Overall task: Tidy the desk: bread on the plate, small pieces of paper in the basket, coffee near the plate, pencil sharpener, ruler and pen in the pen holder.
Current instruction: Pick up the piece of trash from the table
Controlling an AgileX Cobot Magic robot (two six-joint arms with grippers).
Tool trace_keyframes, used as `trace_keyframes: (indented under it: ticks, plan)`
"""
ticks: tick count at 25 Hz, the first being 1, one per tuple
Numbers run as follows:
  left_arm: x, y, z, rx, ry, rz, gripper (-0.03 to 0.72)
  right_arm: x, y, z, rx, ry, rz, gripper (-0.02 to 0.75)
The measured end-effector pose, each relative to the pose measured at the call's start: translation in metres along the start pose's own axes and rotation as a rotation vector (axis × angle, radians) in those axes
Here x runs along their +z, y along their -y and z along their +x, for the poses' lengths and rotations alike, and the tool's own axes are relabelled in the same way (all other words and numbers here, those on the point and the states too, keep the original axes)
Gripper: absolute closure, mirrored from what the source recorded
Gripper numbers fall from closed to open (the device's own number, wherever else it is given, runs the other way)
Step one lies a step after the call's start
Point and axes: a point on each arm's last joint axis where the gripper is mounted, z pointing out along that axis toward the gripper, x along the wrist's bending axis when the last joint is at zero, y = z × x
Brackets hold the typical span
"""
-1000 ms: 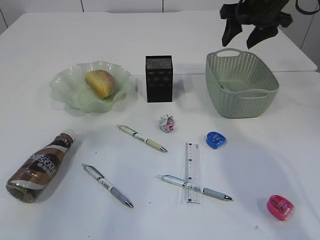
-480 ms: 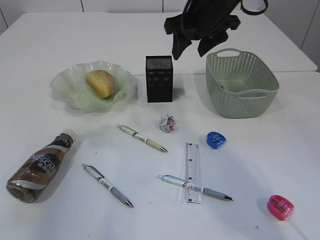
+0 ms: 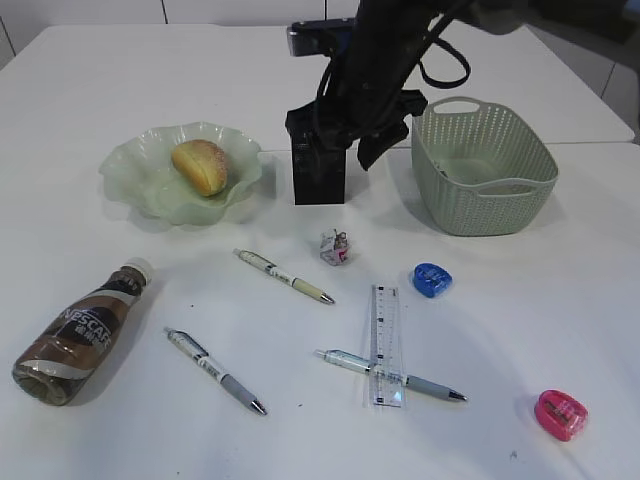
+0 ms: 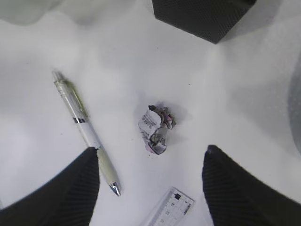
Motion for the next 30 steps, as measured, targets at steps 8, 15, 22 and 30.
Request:
trace_keyframes:
  ticks: [8,15,22,30]
  plan:
    - [0.0,0.0,0.0,0.0,0.0,0.0,0.222,0.051,0.007,-0.005,0.004,0.01,0.098,0.204]
    - [0.0,0.0,0.0,0.001,-0.003,0.0,0.222,0.079,0.013,-0.007,0.007,0.014,0.15,0.205]
    - [0.0,0.0,0.0,0.001,-0.003,0.0,0.222,0.097,0.017,-0.008,0.011,0.013,0.184,0.205]
    - [0.0,0.0,0.001,0.004,-0.012,0.0,0.222,0.097,0.017,-0.006,0.01,-0.009,0.181,0.205]
